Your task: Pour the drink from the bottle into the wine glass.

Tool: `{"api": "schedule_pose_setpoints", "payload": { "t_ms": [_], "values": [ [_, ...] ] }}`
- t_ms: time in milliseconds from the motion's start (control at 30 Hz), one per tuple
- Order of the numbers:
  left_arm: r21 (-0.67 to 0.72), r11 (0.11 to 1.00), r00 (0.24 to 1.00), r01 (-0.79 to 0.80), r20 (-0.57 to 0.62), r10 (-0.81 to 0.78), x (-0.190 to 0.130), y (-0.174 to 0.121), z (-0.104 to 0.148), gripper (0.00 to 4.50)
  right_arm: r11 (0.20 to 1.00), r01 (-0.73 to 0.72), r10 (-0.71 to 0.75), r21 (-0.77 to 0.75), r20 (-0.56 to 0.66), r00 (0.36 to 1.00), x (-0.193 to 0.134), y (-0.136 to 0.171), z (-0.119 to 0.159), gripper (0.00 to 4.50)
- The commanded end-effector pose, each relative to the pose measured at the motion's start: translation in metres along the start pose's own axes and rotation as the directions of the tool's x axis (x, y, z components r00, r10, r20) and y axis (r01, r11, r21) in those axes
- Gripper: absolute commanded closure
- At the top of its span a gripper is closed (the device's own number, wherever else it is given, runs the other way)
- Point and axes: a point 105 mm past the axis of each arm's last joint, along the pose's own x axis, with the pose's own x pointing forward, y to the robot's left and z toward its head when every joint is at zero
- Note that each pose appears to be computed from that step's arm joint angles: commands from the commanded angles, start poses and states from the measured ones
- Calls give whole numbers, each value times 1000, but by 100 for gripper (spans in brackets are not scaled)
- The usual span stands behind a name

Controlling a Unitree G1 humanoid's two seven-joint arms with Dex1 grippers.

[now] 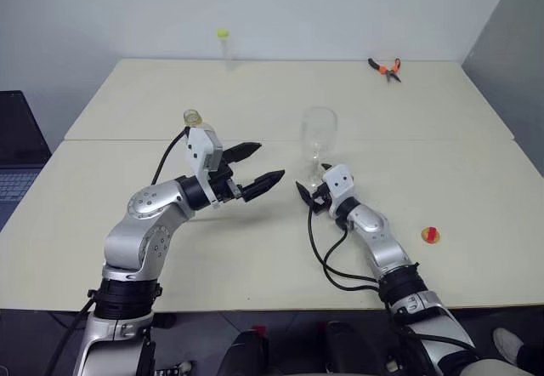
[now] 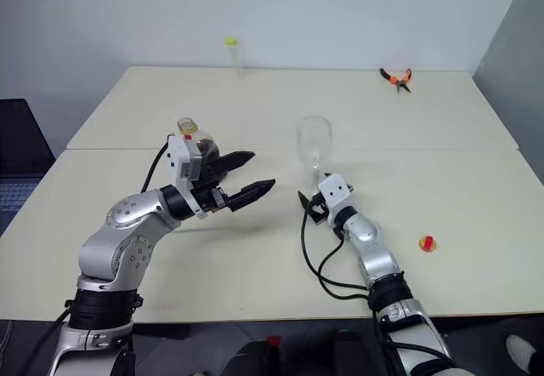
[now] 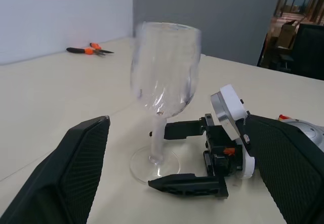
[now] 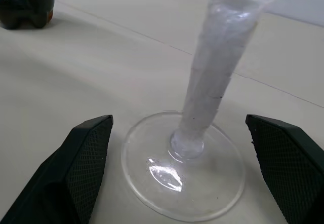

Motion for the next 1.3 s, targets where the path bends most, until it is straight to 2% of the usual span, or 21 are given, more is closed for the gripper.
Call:
{"api": "schedule_pose_setpoints", "payload": {
  "t_ms": [33, 200, 467, 733, 833, 967, 1067, 1167, 1300],
  "values": [
    [44, 998, 998, 41, 46, -43, 3, -8, 18, 0, 1000, -17, 19, 19, -90, 996, -17, -2, -25, 2],
    [75, 995, 997, 62, 48, -65, 3, -12, 22, 0, 998, -29, 35, 60, -114, 993, -29, -6, -27, 2],
    [144, 985, 994, 91, 41, -98, 5, -19, 25, 0, 990, -68, 82, 123, -109, 991, -57, -12, -11, 2],
    [167, 982, 995, 89, 21, -94, 3, -23, 22, 0, 996, -91, 90, -21, -56, 994, -103, -15, 28, 2],
    [154, 986, 998, 61, 24, -66, -1, -23, 21, 0, 992, -121, 122, 31, -11, 993, -116, -10, 46, 2],
    [133, 984, 992, -122, 55, 116, -11, -10, 17, 0, 957, -289, 288, 7, 41, 957, -135, 14, 77, 2],
    [128, 946, 954, -298, 63, 292, -23, 4, 8, 0, 939, -345, 344, 2, 38, 938, -143, 21, 88, 2],
    [166, 866, 882, -471, 64, 467, -41, 15, -5, 0, 908, -419, 419, 17, 33, 908, -149, 30, 97, 2],
    [219, 721, 748, -657, 66, 661, -65, 37, -16, 0, 902, -432, 432, -2, 45, 901, -146, 28, 109, 2]
  ]
}}
